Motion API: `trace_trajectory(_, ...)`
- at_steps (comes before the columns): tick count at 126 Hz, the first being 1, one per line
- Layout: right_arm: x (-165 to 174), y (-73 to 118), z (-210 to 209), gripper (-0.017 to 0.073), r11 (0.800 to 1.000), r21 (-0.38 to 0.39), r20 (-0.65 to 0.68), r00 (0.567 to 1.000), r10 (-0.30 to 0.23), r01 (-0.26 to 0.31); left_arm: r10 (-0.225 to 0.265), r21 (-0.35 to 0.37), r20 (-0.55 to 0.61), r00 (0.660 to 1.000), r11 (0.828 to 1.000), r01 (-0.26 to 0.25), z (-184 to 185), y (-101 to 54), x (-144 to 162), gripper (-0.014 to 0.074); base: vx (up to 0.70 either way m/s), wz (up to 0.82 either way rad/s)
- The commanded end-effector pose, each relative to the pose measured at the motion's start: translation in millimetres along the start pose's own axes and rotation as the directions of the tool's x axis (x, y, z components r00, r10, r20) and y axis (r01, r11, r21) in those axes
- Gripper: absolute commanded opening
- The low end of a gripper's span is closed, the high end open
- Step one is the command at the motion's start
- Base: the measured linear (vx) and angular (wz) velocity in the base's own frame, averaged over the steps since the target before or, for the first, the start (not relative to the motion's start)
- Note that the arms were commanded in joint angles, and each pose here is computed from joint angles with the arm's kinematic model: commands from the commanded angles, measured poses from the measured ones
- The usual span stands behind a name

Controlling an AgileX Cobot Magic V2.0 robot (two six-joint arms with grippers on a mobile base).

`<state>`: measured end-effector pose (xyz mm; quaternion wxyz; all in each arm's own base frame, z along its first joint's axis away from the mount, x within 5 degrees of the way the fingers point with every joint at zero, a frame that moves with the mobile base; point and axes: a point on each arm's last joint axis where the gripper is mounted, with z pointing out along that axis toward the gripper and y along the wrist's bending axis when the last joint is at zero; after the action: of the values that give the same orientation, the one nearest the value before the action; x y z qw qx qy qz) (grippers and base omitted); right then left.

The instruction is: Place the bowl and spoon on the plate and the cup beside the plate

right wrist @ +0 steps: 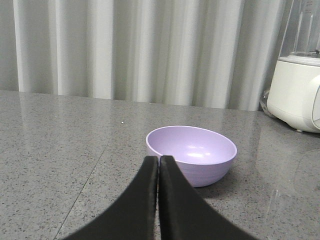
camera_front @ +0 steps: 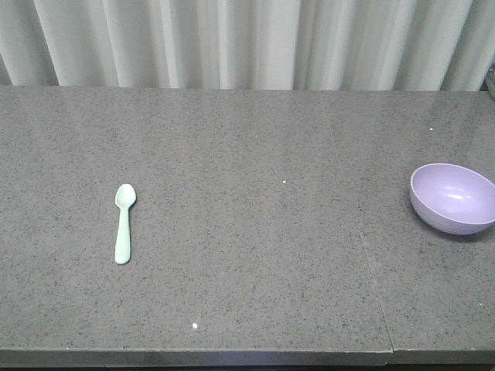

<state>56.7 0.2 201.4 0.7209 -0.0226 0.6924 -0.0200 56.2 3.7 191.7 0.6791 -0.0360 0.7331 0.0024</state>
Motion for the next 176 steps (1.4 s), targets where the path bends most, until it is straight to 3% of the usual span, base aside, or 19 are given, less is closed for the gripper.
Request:
trace_trajectory(1,-4.3,0.0,0.7,-0.0001,1.000,0.004,0.061,0.998,-0.019,0.019,-0.014,0.021,0.081,0.997,1.000,0.013,-1.1,-1.5,-5.4,-0.0006,0.02,0.00)
trace_trajectory(176,-4.3,0.0,0.7,-0.0001,1.000,0.004,0.061,0.998,-0.019,0.019,-0.014,0.021,0.081,0.997,1.000,0.013,-1.1,-1.5,-5.4,-0.0006,0.00,0.00)
